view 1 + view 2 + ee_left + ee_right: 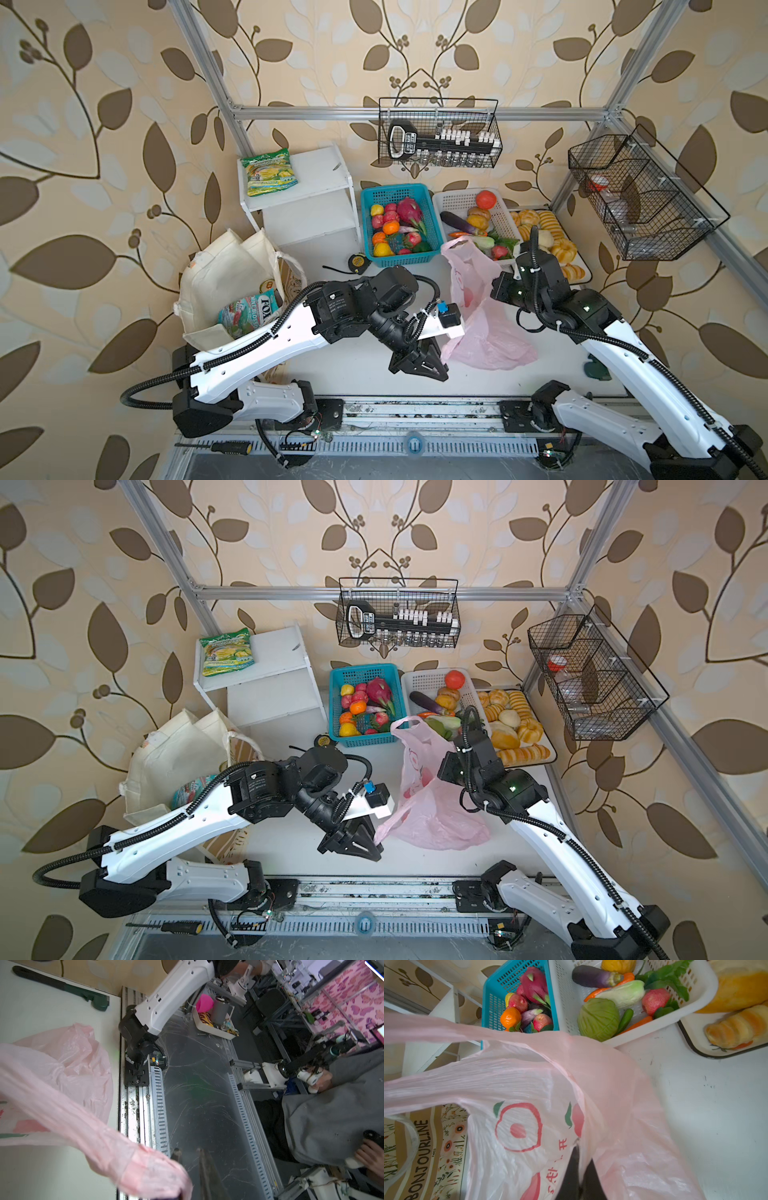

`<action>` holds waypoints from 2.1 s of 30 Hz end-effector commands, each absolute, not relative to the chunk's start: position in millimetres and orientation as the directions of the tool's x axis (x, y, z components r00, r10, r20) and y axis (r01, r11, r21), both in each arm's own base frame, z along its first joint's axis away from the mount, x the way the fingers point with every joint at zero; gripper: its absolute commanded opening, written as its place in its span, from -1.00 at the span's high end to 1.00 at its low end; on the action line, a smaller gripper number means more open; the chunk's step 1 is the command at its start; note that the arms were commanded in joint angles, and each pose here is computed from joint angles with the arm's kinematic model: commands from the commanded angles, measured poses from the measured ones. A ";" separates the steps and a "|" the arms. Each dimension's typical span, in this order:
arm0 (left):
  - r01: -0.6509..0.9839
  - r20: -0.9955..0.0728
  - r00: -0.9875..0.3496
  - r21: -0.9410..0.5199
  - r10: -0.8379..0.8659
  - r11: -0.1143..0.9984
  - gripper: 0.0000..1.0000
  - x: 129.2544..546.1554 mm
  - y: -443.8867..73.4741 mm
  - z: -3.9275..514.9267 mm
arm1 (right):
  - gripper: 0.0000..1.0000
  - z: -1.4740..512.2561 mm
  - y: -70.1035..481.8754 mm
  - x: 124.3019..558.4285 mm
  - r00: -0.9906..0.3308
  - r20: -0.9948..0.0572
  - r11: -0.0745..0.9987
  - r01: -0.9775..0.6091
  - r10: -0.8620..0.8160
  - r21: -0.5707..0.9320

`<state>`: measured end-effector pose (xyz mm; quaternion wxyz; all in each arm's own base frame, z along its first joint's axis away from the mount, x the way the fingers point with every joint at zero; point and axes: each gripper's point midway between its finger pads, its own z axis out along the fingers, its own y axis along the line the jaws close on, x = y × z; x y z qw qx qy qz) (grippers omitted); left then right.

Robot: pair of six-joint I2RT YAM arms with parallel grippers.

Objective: Place the mixed food into the grocery bags and tie them
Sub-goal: 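Release the pink bag with the left gripper while the right holds it open, then move the left gripper over the teal fruit basket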

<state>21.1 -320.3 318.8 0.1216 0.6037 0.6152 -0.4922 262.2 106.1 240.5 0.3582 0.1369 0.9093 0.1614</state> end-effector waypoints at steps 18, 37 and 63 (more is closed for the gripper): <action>0.985 -0.951 -0.094 -0.045 0.296 0.168 -0.98 89.9 -283.7 399.4 | 1.00 235.9 117.3 243.8 -0.730 -0.529 0.810 0.058 0.433 0.583; 0.424 -0.787 -0.616 -0.297 0.032 0.856 -0.83 331.9 -229.7 340.9 | 1.00 251.3 100.0 230.2 -0.656 -0.585 0.808 0.065 0.477 0.586; 0.337 -0.673 -0.717 -0.105 0.183 0.936 -0.98 427.4 -232.5 259.5 | 1.00 288.8 113.9 210.9 -0.720 -0.547 0.694 -0.126 0.427 0.709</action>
